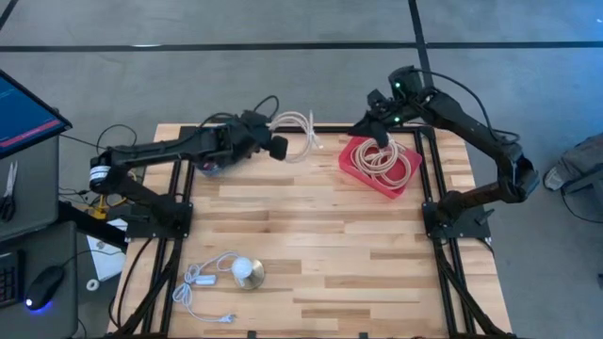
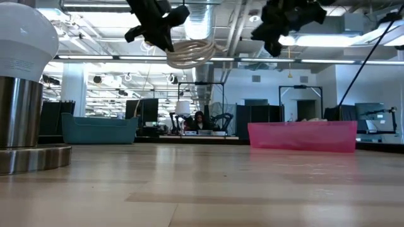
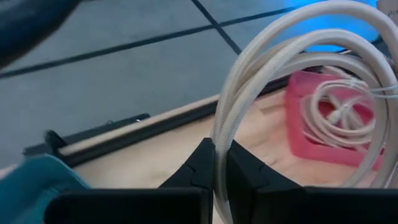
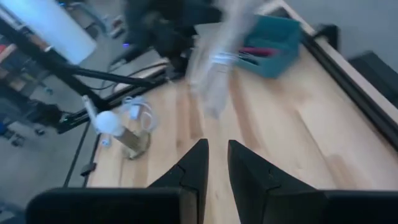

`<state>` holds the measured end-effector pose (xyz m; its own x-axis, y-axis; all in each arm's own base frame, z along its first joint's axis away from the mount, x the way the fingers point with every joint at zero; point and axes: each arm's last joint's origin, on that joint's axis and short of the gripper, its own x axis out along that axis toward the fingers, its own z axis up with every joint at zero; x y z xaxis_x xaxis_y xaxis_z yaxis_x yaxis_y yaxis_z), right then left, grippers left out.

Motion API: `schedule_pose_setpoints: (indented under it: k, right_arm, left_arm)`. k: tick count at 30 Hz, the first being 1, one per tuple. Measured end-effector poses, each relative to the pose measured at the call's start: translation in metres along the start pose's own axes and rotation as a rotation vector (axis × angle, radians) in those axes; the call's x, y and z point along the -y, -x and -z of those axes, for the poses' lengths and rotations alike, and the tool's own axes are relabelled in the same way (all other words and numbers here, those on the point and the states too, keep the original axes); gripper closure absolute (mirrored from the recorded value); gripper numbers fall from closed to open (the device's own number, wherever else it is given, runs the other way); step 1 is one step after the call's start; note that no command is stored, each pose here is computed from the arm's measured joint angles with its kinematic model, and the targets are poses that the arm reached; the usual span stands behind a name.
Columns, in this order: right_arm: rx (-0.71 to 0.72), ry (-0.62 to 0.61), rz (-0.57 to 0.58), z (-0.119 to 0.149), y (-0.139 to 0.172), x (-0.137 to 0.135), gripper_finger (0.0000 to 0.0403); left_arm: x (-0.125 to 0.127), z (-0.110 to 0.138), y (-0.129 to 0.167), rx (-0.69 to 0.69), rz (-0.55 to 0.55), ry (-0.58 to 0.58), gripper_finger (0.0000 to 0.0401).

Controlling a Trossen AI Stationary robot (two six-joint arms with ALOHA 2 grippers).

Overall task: Pick & Place USB Port
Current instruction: Put the white charger cable into pink bin

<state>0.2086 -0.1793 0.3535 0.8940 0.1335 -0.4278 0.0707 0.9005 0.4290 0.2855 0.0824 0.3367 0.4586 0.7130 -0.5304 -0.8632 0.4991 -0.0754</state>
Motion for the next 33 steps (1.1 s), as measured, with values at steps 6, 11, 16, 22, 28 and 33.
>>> schedule_pose_setpoints:
  k: [6, 11, 16, 22, 28, 33]
  right_arm:
    - [0.026, 0.011, -0.079, -0.008, -0.020, -0.020, 0.0349]
    - [0.038, 0.000, -0.069, -0.011, -0.035, -0.028, 0.0349]
    - [0.028, -0.064, -0.019, -0.010, -0.061, -0.027, 0.0334]
    - [0.017, -0.090, -0.042, -0.009, -0.089, -0.027, 0.0270]
    - [0.062, -0.064, -0.056, -0.021, -0.087, -0.029, 0.0190]
    - [0.125, -0.018, -0.067, -0.035, -0.082, -0.035, 0.0166]
  left_arm:
    - [-0.013, -0.008, -0.005, -0.014, 0.009, -0.089, 0.0384]
    - [-0.016, -0.014, 0.001, 0.007, 0.050, -0.128, 0.0384]
    - [-0.015, -0.018, 0.003, 0.035, 0.092, -0.148, 0.0384]
    - [-0.014, -0.018, 0.004, 0.035, 0.101, -0.157, 0.0384]
    - [-0.014, -0.018, 0.003, 0.036, 0.097, -0.156, 0.0384]
    - [-0.014, -0.018, 0.004, 0.033, 0.112, -0.148, 0.0384]
